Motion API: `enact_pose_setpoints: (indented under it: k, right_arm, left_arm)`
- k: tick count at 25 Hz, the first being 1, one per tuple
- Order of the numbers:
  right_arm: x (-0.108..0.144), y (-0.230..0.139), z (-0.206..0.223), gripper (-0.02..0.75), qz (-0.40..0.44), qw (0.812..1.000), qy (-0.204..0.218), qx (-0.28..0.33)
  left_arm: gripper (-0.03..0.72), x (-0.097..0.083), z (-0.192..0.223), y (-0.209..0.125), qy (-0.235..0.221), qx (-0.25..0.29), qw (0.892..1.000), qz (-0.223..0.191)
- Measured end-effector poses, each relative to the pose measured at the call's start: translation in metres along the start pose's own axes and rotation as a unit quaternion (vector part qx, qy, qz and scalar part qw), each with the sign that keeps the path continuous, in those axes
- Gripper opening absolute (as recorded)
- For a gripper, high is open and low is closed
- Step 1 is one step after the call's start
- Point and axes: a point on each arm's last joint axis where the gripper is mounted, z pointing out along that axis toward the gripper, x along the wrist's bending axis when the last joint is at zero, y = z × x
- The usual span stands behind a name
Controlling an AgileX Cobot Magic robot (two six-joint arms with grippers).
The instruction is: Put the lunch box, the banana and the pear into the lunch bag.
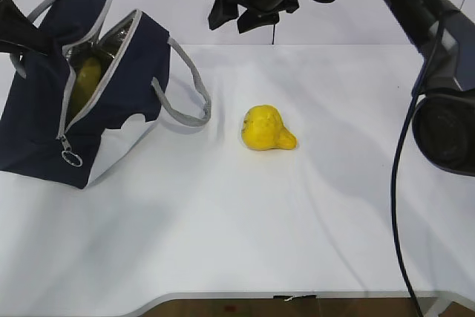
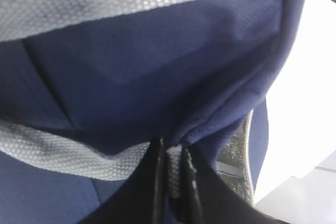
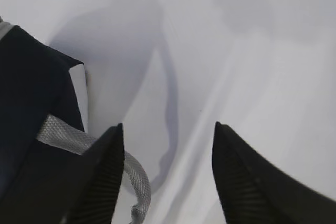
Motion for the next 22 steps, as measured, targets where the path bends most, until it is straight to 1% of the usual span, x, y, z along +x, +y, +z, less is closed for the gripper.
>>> enact_pose_setpoints:
  k: [3, 5, 9, 13, 17, 22]
  right_arm:
    - [-0.007, 0.004, -0.01, 0.455, 0.005, 1.0, -0.009, -0.009]
    - [-0.006, 0.006, -0.013, 0.437, 0.002, 1.0, -0.009, -0.013]
    - [-0.006, 0.007, -0.015, 0.417, -0.036, 0.999, -0.011, -0.013]
    - [-0.011, 0.007, -0.016, 0.41, -0.095, 0.995, -0.04, -0.011]
    - [-0.016, 0.009, -0.021, 0.409, -0.123, 0.989, -0.076, -0.009]
    - [-0.009, 0.015, -0.04, 0.408, -0.129, 0.988, -0.083, -0.019]
  left_arm:
    - [0.021, 0.0, 0.0, 0.0, 0.001, 0.001, 1.0, -0.001]
    - [0.021, 0.0, 0.0, 0.0, 0.0, 0.001, 1.0, -0.002]
    - [0.021, 0.0, 0.0, 0.0, 0.001, 0.001, 1.0, -0.003]
    - [0.021, 0.0, 0.0, 0.0, 0.001, 0.001, 1.0, -0.003]
    - [0.021, 0.0, 0.0, 0.0, 0.001, 0.001, 1.0, -0.003]
    - [0.021, 0.0, 0.0, 0.0, 0.001, 0.001, 1.0, -0.003]
